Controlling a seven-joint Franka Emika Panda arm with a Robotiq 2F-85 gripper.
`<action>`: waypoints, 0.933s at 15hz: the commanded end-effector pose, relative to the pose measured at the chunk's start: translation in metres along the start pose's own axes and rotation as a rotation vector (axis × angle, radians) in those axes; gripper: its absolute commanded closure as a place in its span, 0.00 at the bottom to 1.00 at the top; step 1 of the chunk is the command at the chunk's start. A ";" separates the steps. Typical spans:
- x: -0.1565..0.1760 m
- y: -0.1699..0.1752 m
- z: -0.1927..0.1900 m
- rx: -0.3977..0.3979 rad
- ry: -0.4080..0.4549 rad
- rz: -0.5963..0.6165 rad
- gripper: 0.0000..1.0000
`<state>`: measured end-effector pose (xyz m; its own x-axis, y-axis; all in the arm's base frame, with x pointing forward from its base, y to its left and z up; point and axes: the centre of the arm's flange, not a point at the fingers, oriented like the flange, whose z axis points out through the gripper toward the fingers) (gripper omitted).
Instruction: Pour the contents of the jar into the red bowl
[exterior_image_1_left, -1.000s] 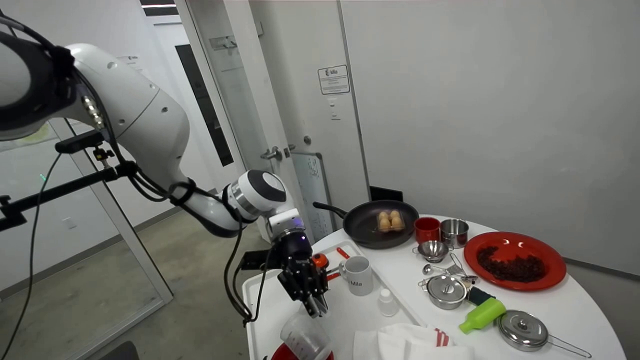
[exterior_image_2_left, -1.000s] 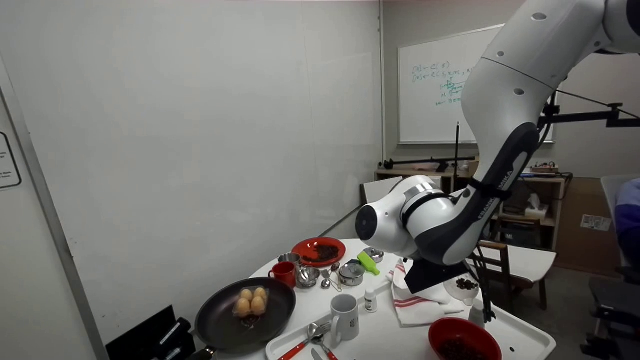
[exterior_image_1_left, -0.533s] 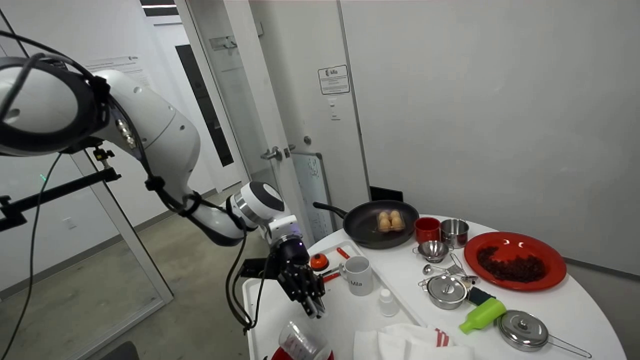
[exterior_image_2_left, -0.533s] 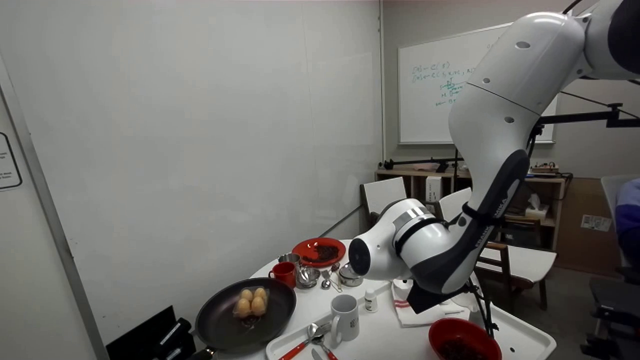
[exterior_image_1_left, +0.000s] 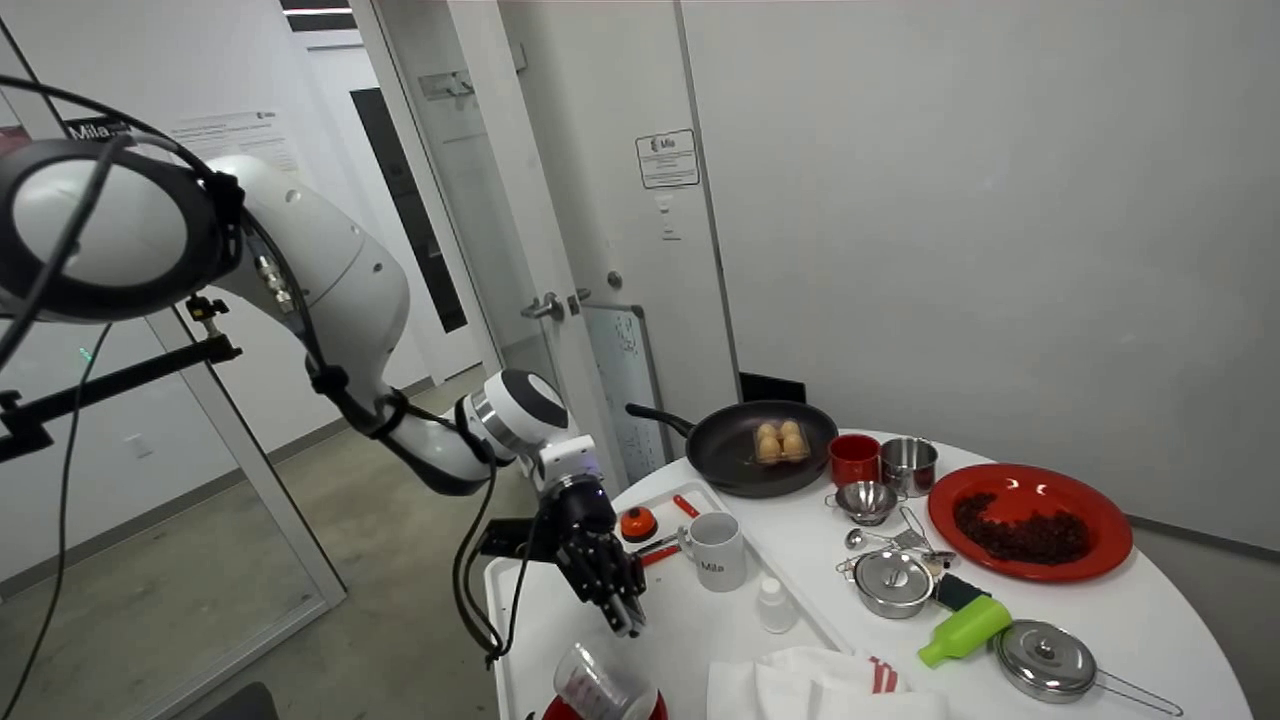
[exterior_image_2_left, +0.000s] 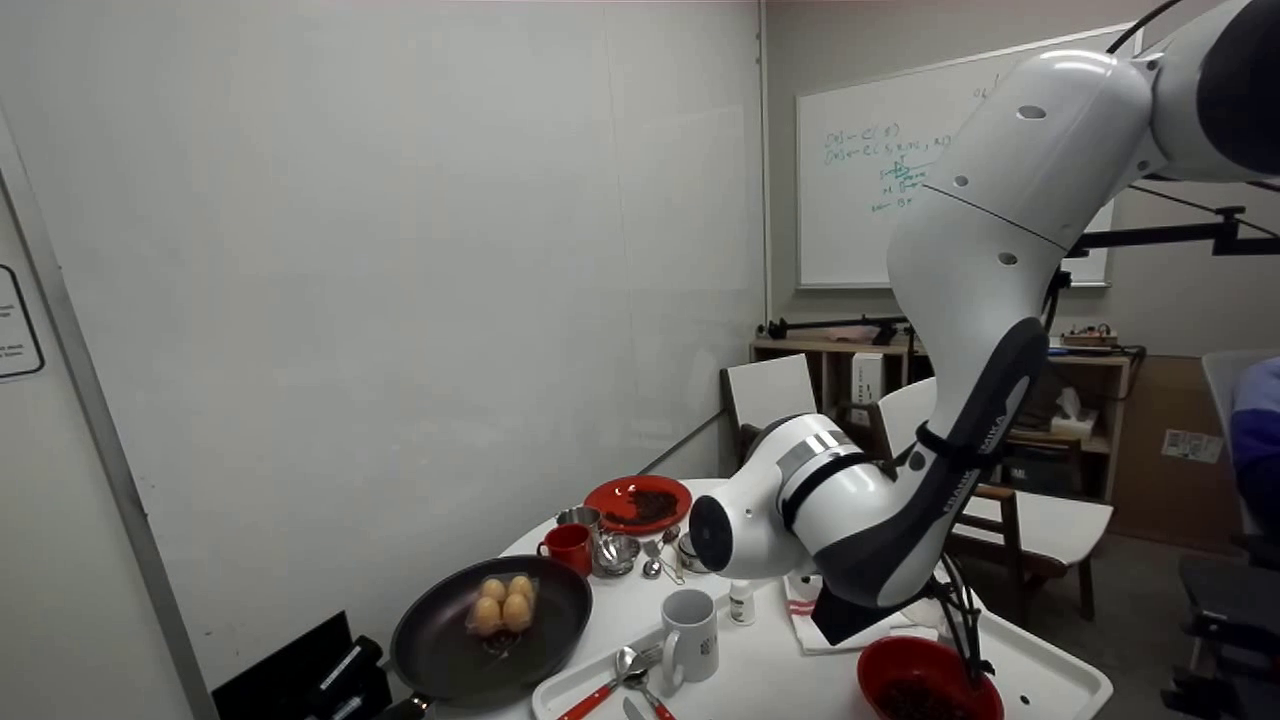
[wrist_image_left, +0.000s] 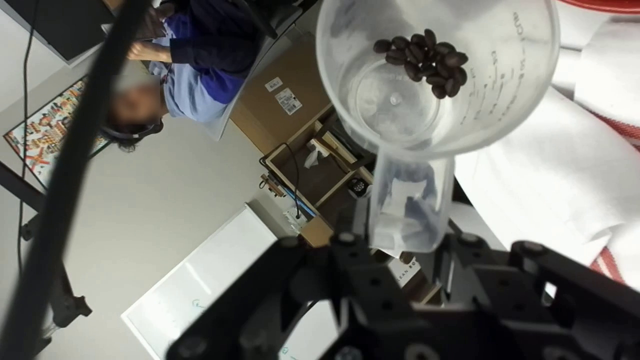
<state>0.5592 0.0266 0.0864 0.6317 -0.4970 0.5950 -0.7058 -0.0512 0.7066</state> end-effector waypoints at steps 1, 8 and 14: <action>-0.006 0.009 -0.008 -0.061 0.104 0.136 0.91; -0.017 0.021 -0.025 -0.154 0.315 0.365 0.91; -0.024 0.027 -0.026 -0.201 0.420 0.461 0.91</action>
<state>0.5320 0.0573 0.1033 0.4095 -0.1144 0.9051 -0.8719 0.2430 0.4252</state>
